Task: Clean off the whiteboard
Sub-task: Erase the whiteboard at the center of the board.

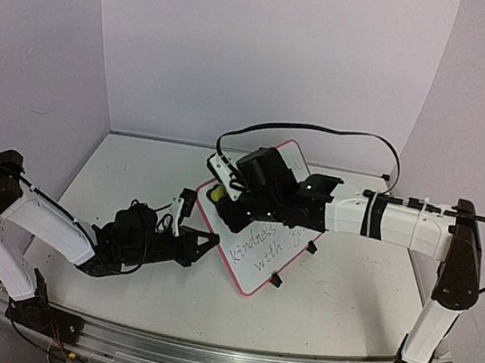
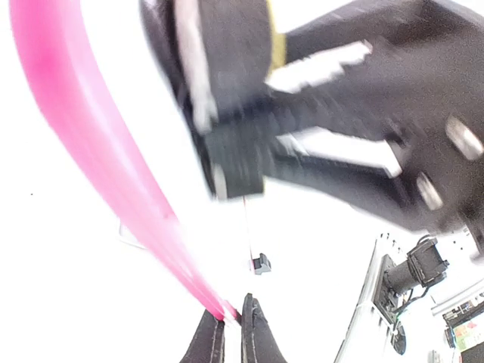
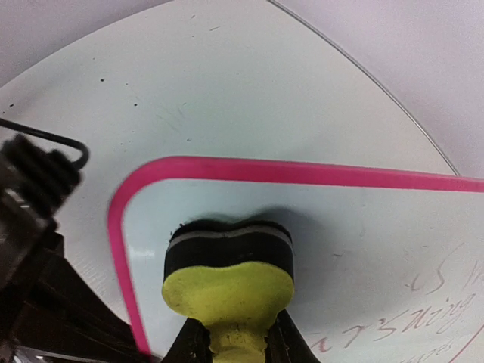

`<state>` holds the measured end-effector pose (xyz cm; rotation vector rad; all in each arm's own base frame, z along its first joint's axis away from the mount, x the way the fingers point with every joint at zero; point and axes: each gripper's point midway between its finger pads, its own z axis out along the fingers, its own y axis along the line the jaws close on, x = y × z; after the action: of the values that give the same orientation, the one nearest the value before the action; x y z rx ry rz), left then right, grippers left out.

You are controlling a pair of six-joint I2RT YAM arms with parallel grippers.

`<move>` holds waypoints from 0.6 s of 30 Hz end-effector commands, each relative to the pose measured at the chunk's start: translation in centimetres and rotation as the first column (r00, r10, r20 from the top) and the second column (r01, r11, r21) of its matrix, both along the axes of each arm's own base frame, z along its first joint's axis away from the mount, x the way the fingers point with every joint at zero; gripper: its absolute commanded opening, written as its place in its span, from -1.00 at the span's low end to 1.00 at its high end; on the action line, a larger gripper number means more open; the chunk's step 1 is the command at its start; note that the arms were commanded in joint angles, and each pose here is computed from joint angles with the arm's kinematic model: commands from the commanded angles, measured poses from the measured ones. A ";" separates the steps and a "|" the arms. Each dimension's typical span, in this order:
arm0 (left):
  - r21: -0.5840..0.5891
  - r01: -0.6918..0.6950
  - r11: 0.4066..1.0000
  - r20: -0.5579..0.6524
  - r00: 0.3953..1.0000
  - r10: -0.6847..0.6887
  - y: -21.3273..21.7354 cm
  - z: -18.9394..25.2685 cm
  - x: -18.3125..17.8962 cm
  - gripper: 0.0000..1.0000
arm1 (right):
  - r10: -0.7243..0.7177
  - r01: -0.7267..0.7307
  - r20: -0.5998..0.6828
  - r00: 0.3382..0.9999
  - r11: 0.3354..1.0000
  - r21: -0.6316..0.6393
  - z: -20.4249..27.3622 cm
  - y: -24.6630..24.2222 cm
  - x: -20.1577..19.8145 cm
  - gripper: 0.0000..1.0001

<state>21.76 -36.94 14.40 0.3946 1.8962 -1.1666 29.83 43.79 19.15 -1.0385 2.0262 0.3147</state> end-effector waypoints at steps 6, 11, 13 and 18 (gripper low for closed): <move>-0.044 0.145 0.988 0.133 0.981 -0.138 -2.5 3.9 -2.4 -1.00 | -0.088 0.085 -0.047 0.995 0.995 -0.059 -1.8 -2.7 4.0 -1.00; -0.037 0.148 0.988 0.133 0.981 -0.142 -2.8 3.8 -2.4 -1.00 | 0.001 -0.004 -0.091 0.996 0.999 -0.039 -1.3 -0.6 1.6 -1.00; -0.036 0.149 0.988 0.133 0.981 -0.143 -2.9 3.8 -2.4 -1.00 | 0.045 -0.050 -0.103 0.994 0.998 -0.042 -1.4 0.5 0.0 -1.00; -0.033 0.151 0.988 0.132 0.981 -0.146 -3.1 3.7 -2.3 -1.00 | 0.127 -0.134 -0.127 0.984 0.990 -0.047 -1.9 2.9 -3.3 -1.00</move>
<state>21.65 -37.17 14.57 0.4007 1.8931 -1.1672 30.84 42.75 19.48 -1.0594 2.0967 0.2923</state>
